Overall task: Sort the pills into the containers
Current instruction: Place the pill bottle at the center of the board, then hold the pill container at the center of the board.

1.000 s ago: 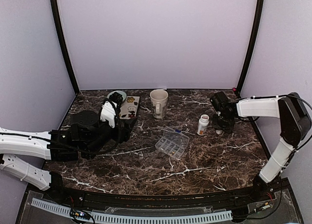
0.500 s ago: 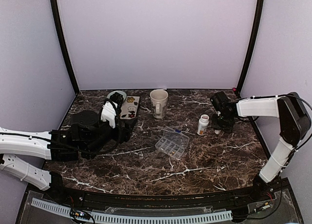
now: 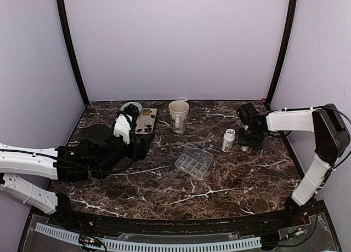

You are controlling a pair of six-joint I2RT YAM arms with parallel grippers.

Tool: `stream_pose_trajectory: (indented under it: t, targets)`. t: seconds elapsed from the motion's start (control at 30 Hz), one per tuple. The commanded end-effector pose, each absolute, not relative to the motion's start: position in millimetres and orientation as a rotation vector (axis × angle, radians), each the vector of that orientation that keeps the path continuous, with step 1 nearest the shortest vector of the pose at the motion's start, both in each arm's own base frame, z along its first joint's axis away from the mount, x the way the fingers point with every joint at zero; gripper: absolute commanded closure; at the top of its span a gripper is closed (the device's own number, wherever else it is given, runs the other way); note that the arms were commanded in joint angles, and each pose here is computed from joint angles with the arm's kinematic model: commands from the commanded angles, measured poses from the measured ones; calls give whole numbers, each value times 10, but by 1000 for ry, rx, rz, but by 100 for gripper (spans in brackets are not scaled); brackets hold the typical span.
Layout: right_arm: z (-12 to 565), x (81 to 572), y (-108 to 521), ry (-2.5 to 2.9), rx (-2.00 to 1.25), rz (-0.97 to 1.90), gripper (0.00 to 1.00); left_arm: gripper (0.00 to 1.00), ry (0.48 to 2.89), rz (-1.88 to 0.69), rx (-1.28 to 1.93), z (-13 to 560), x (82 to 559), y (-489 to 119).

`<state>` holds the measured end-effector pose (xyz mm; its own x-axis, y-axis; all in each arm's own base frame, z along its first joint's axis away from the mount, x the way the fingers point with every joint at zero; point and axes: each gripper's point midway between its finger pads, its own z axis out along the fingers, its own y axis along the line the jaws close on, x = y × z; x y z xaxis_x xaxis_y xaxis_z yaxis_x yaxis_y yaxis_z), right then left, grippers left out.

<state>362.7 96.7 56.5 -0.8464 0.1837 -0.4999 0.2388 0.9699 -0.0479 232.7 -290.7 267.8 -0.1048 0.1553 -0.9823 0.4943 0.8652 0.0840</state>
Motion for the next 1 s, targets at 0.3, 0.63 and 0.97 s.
stream_pose_trajectory:
  t: [0.3,0.63,0.97]
  targets:
    - [1301,3668,930,2433,361,-69,57,28,1708,-316,499,2549,2326,-2871]
    - [1970,3639,1470,2278,203,17,58,40,1882,-386,545,2061,2234,-2997]
    - [2033,3577,2437,2270,-52,218,70,78,2083,-561,546,1542,2210,-3222]
